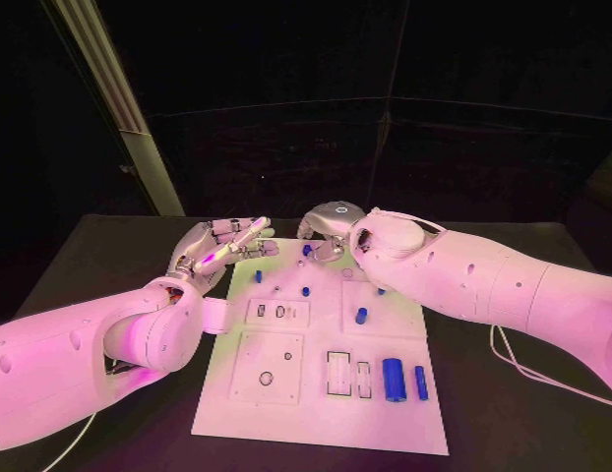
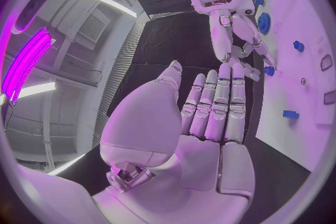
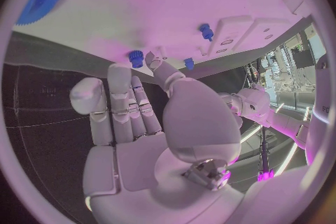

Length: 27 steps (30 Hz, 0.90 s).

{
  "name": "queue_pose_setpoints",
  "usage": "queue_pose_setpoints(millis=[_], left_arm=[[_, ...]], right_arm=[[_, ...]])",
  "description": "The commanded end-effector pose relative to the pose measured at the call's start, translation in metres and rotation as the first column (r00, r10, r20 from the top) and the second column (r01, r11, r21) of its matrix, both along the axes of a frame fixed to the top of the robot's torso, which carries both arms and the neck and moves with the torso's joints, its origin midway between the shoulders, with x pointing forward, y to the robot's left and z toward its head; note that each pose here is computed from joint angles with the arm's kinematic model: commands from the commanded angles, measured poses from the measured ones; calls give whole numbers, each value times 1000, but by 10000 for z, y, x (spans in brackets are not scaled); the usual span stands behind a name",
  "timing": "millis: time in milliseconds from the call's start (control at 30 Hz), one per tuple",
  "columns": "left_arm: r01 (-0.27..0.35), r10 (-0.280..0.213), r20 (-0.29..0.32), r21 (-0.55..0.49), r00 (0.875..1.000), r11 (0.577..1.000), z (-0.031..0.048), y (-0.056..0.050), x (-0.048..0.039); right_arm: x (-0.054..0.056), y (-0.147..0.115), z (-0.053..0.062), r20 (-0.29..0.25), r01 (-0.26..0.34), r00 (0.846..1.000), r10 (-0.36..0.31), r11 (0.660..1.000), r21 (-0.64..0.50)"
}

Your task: Assemble the parts on the task board

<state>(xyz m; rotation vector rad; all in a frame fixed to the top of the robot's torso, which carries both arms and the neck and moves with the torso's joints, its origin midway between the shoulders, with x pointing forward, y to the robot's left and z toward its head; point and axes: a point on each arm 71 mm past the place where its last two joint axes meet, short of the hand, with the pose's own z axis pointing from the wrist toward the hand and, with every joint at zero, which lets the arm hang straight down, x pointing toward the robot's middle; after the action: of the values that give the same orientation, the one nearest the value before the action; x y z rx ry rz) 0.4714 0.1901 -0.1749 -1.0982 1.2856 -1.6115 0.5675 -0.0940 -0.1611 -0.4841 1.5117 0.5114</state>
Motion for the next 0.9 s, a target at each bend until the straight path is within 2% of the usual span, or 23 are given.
queue_pose_setpoints(millis=[33,200,367,467,533,633,800,900], left_arm=[[15,-15,7,-4,1000,1000,17,-6,0],[9,-9,7,-2,1000,1000,19,26,4],[0,0,9,2,1000,1000,22,73,13],[-3,3,9,3,1000,1000,23,91,16],[-5,5,8,4,1000,1000,23,102,17],[-6,6,8,4,1000,1000,21,110,20],[-4,4,6,5,1000,1000,17,109,24],[-3,3,5,5,1000,1000,14,105,27]], right_arm=[[-10,-44,38,29,-4,1000,4,1000,10],[-70,-250,75,28,18,999,-19,999,48],[-176,-618,111,-54,98,994,-91,985,140],[-234,-822,113,-124,161,982,-140,971,176],[-274,-983,102,-177,212,967,-181,960,182],[-297,-1147,80,-222,263,949,-225,951,164],[-291,-1304,42,-249,302,931,-267,946,114],[-273,-1338,21,-252,309,926,-280,947,82]])
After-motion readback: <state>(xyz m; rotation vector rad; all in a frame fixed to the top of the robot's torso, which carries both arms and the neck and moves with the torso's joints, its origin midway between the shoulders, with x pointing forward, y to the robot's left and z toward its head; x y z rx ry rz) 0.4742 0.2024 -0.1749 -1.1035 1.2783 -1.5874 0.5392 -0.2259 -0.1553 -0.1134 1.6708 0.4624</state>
